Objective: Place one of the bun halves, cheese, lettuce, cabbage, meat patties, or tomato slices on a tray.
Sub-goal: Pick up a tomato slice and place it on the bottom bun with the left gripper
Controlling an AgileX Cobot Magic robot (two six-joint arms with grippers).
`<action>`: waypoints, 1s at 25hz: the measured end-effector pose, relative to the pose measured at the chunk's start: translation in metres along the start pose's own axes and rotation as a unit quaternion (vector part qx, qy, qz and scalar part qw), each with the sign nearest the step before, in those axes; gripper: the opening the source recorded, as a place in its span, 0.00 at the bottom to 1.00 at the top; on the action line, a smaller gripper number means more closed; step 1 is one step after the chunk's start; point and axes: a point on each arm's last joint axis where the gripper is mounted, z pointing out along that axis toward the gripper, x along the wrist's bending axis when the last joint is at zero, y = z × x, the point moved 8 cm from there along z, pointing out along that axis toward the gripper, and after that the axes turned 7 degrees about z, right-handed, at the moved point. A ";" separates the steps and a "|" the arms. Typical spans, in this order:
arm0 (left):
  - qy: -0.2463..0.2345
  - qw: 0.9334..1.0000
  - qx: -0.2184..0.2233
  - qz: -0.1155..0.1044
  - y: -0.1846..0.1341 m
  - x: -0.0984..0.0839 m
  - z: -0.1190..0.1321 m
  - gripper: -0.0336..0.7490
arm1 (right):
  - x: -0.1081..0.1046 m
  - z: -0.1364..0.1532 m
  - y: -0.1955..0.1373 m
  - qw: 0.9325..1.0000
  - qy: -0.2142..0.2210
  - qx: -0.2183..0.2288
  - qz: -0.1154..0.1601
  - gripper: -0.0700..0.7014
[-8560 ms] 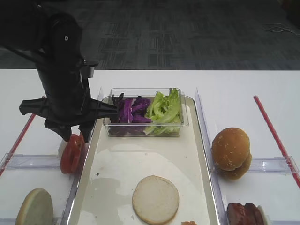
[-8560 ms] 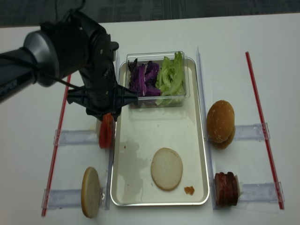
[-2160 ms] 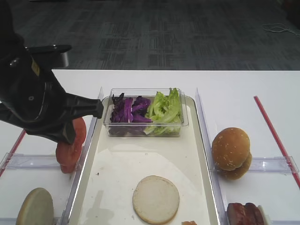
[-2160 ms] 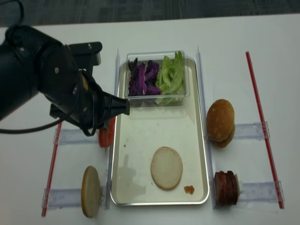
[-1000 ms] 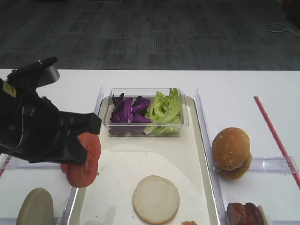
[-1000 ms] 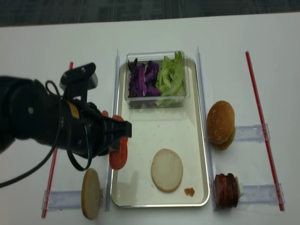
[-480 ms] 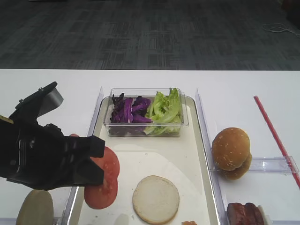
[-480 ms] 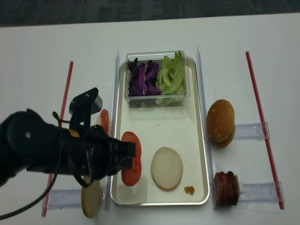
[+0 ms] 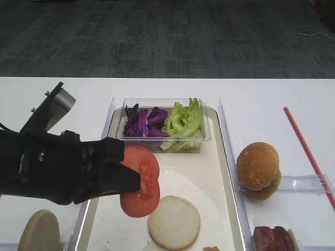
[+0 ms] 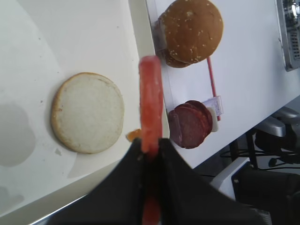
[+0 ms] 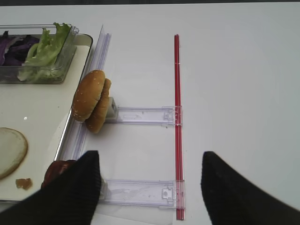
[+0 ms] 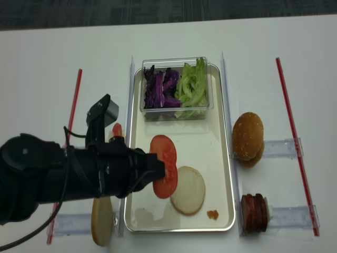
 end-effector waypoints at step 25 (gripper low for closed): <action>-0.095 0.989 0.099 -0.048 -0.028 0.014 0.064 0.12 | 0.000 0.000 0.000 1.000 0.000 0.000 0.001 0.70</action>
